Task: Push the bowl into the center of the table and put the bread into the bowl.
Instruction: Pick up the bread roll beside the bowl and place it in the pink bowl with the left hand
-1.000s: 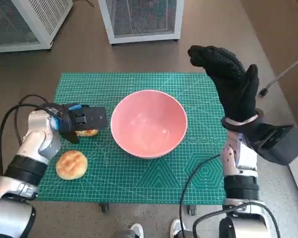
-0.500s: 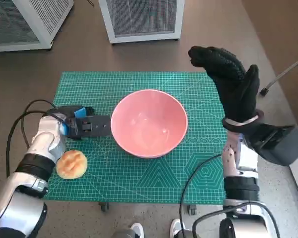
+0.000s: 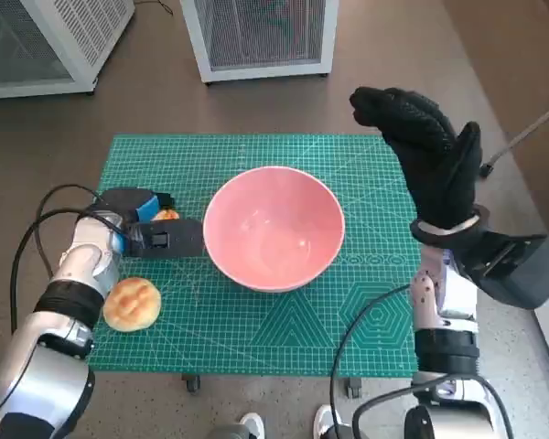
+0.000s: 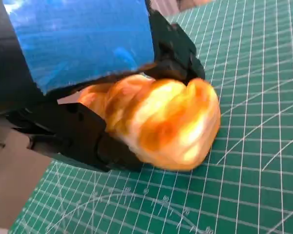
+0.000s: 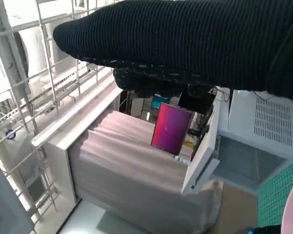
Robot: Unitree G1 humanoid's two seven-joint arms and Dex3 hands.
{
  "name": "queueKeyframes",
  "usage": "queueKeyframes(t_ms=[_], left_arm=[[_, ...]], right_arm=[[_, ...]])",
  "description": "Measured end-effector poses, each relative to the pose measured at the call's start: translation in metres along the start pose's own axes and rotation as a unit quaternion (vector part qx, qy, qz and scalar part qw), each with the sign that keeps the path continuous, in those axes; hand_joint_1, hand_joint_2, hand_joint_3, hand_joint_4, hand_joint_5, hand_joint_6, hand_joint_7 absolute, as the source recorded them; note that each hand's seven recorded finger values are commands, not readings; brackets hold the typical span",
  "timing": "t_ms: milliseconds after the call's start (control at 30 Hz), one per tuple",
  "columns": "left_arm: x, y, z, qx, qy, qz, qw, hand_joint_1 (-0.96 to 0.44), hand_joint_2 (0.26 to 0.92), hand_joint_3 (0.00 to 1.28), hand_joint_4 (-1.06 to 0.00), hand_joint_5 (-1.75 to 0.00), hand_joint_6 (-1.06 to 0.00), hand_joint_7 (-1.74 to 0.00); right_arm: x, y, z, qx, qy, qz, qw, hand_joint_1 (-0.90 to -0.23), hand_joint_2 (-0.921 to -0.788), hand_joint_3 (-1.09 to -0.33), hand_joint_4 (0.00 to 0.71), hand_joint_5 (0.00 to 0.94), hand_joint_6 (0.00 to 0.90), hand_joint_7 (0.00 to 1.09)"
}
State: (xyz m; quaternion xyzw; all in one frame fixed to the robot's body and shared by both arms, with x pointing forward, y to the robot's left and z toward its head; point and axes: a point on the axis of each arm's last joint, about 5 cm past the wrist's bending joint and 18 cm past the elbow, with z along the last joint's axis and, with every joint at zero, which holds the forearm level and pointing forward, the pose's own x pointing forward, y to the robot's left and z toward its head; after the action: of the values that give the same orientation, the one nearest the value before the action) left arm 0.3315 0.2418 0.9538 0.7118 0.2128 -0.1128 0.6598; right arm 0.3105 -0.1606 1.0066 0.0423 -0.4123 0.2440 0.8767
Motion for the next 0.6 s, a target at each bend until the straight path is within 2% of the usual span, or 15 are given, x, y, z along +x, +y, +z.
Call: queueKeyframes(t_ms=[367, 600], left_arm=[[-0.006, 0.013, -0.008, -0.027, -0.021, 0.014, 0.999, 0.0, 0.921, 0.14, -0.59, -1.28, -0.57, -1.22], [-0.022, 0.039, -0.009, -0.063, -0.051, 0.067, 0.994, 0.0, 0.921, 0.1, -0.62, -1.2, -0.61, -1.22]], right_arm=[[-0.0014, 0.0, 0.001, -0.002, 0.0, -0.004, 1.0, -0.656, -0.921, -0.68, 0.219, 0.007, 0.219, 0.26], [-0.0017, 0.0, 0.001, -0.002, 0.0, -0.004, 1.0, -0.656, -0.921, -0.68, 0.219, 0.006, 0.217, 0.26]])
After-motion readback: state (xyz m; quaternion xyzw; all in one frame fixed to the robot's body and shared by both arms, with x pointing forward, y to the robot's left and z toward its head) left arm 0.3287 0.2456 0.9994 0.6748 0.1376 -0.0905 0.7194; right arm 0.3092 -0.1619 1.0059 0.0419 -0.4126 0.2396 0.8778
